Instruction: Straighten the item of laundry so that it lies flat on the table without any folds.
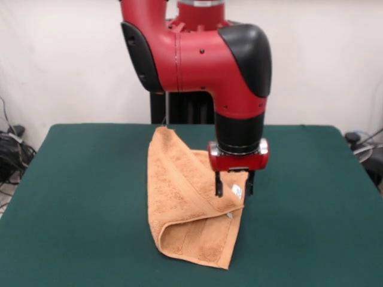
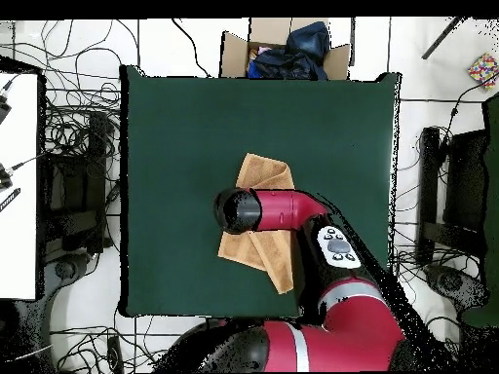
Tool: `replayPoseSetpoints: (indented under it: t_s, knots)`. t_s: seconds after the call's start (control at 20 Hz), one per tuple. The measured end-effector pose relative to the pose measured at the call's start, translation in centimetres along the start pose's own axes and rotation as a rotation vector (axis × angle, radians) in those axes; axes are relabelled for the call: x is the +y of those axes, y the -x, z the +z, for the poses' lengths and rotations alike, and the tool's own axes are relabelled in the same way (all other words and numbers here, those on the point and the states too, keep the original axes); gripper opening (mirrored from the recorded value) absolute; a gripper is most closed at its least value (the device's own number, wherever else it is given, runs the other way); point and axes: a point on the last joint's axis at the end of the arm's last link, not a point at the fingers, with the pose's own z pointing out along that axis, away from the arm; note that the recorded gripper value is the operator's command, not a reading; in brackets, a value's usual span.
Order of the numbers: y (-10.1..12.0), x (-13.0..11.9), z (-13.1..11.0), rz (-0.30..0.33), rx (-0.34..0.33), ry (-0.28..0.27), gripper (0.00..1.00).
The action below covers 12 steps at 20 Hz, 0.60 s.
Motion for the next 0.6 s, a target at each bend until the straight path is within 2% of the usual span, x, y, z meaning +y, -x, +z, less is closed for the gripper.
replayPoseSetpoints:
  t_s: [0.35, 0.6]
  knots:
    - [-0.6, -2.0, -0.2, -0.003, -0.008, -0.039, 1.0]
    - [-0.6, -2.6, -0.6, -0.003, -0.013, -0.046, 1.0]
